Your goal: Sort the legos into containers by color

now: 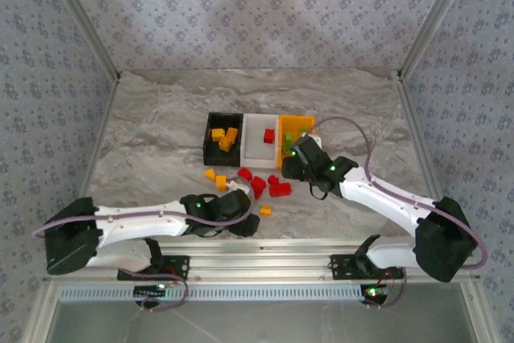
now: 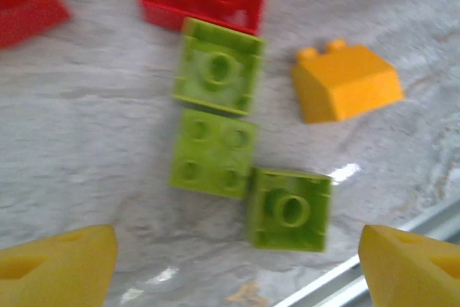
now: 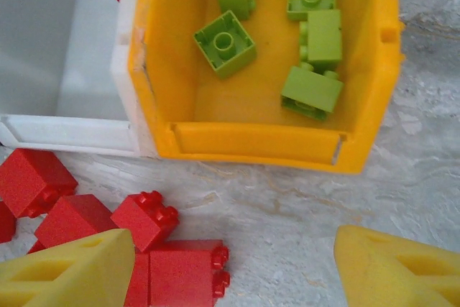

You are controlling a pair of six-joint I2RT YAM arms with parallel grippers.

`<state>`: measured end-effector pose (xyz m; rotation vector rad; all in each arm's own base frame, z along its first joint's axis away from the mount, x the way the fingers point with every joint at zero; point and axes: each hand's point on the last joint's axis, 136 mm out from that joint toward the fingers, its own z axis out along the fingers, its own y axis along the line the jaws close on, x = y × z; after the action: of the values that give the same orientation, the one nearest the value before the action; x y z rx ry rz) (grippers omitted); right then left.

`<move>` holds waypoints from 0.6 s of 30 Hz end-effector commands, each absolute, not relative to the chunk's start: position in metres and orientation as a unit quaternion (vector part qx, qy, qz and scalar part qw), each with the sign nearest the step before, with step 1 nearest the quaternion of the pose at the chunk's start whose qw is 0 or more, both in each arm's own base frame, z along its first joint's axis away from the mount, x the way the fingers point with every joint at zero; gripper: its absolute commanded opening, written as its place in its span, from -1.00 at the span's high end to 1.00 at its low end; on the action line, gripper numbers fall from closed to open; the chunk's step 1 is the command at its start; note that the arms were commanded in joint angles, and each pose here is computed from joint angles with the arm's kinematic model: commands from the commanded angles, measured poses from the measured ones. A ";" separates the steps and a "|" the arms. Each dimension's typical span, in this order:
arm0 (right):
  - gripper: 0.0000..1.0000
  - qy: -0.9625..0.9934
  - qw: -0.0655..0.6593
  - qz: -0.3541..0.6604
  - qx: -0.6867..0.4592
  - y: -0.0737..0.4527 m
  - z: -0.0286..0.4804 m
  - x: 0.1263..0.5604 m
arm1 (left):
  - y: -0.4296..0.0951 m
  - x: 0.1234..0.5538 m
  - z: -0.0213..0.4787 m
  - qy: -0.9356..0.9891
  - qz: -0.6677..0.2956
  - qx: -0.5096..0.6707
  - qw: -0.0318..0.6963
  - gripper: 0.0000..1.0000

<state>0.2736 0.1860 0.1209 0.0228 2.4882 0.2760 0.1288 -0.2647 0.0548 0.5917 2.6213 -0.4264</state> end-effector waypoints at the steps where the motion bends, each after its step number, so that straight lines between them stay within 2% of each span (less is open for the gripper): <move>1: -0.52 0.935 0.335 0.108 0.033 0.177 0.133 0.274 | -0.281 0.124 0.055 0.936 -0.145 0.247 0.207 -0.58; 4: -0.52 0.934 0.339 0.108 0.038 0.171 0.135 0.273 | -0.286 0.120 0.047 0.935 -0.131 0.261 0.200 -0.44; 11: -0.53 0.928 0.349 0.116 0.050 0.161 0.141 0.272 | -0.285 0.119 0.028 0.936 -0.081 0.279 0.197 -0.27; 18: -0.54 0.923 0.360 0.123 0.058 0.154 0.148 0.272 | -0.286 0.125 0.019 0.930 -0.058 0.290 0.217 -0.16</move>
<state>0.2723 0.1597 0.1445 0.1211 2.3964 0.3193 0.1184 -0.2836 0.0189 0.7883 2.6206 -0.2058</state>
